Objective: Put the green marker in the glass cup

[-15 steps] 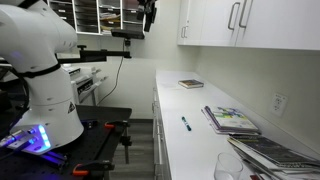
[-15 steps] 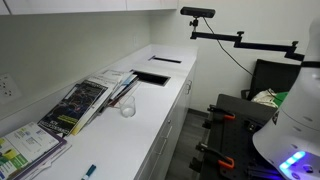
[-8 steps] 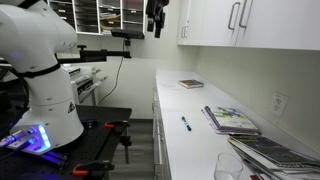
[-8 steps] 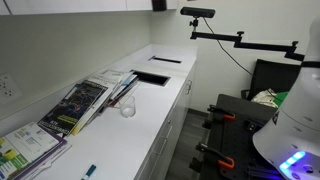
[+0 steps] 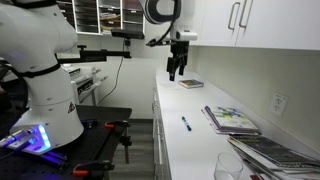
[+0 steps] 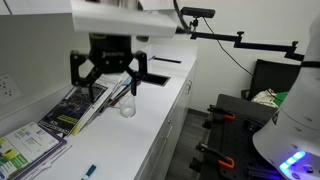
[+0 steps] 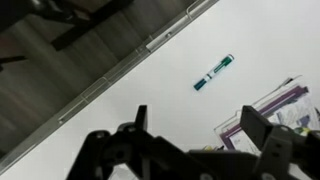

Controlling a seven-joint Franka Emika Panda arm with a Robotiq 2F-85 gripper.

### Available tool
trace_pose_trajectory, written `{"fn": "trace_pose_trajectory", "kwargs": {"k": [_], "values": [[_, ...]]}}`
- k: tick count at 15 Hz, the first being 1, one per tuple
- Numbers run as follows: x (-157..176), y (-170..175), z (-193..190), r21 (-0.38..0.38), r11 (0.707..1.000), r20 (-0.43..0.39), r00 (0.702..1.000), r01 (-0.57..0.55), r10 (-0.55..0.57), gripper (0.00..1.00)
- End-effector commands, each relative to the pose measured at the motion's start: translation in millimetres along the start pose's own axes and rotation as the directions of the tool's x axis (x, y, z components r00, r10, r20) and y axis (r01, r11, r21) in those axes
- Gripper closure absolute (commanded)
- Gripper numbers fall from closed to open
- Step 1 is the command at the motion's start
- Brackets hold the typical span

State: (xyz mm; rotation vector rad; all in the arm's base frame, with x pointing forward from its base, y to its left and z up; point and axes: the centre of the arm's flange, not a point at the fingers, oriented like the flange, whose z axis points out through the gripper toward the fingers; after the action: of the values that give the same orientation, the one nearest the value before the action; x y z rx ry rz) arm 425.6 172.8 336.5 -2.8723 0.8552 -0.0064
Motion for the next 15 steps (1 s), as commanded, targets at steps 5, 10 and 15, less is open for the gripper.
{"fn": "trace_pose_trajectory", "kwargs": {"k": [5, 10, 15], "values": [[93, -76, 156, 0.135, 0.927, 0.163, 0.931, -0.349, 0.327, 0.0], [112, -106, 239, 0.071, 0.851, 0.233, 0.838, -0.52, 0.493, 0.0], [105, -100, 283, -0.018, 0.817, 0.186, 0.801, -0.577, 0.57, 0.0]]}}
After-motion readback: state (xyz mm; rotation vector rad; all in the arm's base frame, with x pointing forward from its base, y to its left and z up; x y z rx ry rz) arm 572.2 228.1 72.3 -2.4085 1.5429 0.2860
